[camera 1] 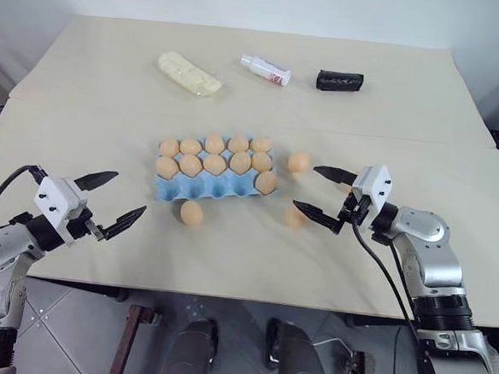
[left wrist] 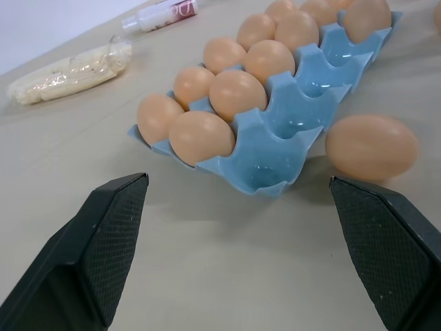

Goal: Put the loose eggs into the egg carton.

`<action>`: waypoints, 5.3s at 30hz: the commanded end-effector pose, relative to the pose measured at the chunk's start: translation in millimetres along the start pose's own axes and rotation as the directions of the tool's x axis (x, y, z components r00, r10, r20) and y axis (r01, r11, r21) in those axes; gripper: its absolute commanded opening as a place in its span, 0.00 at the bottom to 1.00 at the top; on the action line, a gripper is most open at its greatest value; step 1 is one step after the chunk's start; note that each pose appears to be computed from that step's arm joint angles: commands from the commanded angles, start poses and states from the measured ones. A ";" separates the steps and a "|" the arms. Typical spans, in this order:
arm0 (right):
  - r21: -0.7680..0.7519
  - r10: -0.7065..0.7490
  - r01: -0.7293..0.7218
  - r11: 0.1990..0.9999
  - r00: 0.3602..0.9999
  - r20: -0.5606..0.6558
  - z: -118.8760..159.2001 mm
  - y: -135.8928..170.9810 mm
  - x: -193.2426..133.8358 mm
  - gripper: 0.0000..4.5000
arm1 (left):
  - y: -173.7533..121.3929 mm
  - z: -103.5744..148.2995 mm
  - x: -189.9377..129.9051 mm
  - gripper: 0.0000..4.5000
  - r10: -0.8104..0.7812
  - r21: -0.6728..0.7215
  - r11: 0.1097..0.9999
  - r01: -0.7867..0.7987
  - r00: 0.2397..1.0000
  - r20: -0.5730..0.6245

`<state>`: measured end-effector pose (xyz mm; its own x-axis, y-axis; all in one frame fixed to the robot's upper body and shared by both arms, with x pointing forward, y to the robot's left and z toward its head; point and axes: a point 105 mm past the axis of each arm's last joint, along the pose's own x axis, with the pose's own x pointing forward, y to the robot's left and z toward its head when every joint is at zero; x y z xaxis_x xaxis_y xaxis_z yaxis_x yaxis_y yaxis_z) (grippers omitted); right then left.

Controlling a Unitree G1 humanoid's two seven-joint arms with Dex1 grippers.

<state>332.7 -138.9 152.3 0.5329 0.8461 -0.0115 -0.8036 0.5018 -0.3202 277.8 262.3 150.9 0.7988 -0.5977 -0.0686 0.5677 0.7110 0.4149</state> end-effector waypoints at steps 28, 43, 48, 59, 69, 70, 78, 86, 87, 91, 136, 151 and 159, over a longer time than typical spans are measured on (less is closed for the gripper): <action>0.040 -0.556 0.570 0.820 0.812 -0.180 -37.8 -47.3 -73.0 1.00 | -65.5 23.2 41.8 1.00 -0.412 0.016 0.910 0.414 0.901 0.138; 0.056 -0.528 0.551 0.832 0.819 -0.225 -54.6 -83.0 -16.0 0.55 | -63.4 25.0 26.7 1.00 -0.318 0.004 0.947 0.320 0.940 0.125; 0.081 -0.401 0.409 0.909 0.911 -0.101 -19.7 -67.4 12.3 0.41 | -53.6 22.3 19.7 1.00 -0.237 -0.019 0.970 0.240 0.964 0.118; 0.047 0.008 -0.010 0.999 0.999 0.031 50.7 26.5 123.1 0.41 | -15.1 2.6 -19.1 1.00 0.036 -0.094 0.995 -0.031 0.998 0.050; 0.047 0.069 -0.068 0.997 0.997 -0.022 32.6 43.7 141.3 0.79 | -25.2 4.0 -23.5 1.00 0.063 -0.110 0.992 -0.057 0.997 0.047; 0.046 0.073 -0.073 0.996 0.997 -0.012 35.4 43.4 138.6 0.86 | -25.5 3.5 -24.7 1.00 0.064 -0.112 0.992 -0.059 0.997 0.044; 0.016 0.102 -0.104 0.994 0.989 0.107 56.8 41.1 81.7 1.00 | -31.7 5.9 -16.2 1.00 -0.007 -0.104 0.995 0.012 0.999 0.049; 0.002 -0.160 0.160 0.987 0.987 0.014 5.9 10.1 -55.8 1.00 | -47.5 8.2 13.0 1.00 -0.186 -0.063 0.979 0.191 0.980 0.076; -0.010 -0.173 0.172 0.985 0.985 -0.019 -0.3 11.5 -68.8 1.00 | -48.9 8.5 16.6 1.00 -0.204 -0.064 0.976 0.210 0.975 0.083; 0.013 -0.231 0.232 0.973 0.970 -0.074 -14.1 12.8 -96.4 1.00 | -53.3 10.1 30.3 1.00 -0.257 -0.069 0.962 0.265 0.960 0.111; 0.011 0.232 -0.232 0.973 0.973 -0.001 43.8 76.1 161.6 0.64 | -33.7 -10.2 -44.2 1.00 0.113 -0.161 0.980 -0.113 0.994 -0.013; -0.023 0.193 -0.192 0.981 0.970 0.148 67.5 63.5 127.2 0.99 | -40.6 1.5 -26.2 1.00 0.052 -0.154 0.987 -0.046 0.998 0.035; -0.025 -0.145 0.147 0.989 0.988 0.060 15.1 10.5 12.4 0.99 | -52.2 12.7 8.4 1.00 -0.094 -0.151 0.983 0.108 0.991 0.096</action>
<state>331.0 -111.8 144.3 0.6119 0.7909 0.0096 -0.7514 0.5850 -0.3052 251.8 220.6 136.4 0.7377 -0.6747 -0.0248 0.6578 0.7100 0.2513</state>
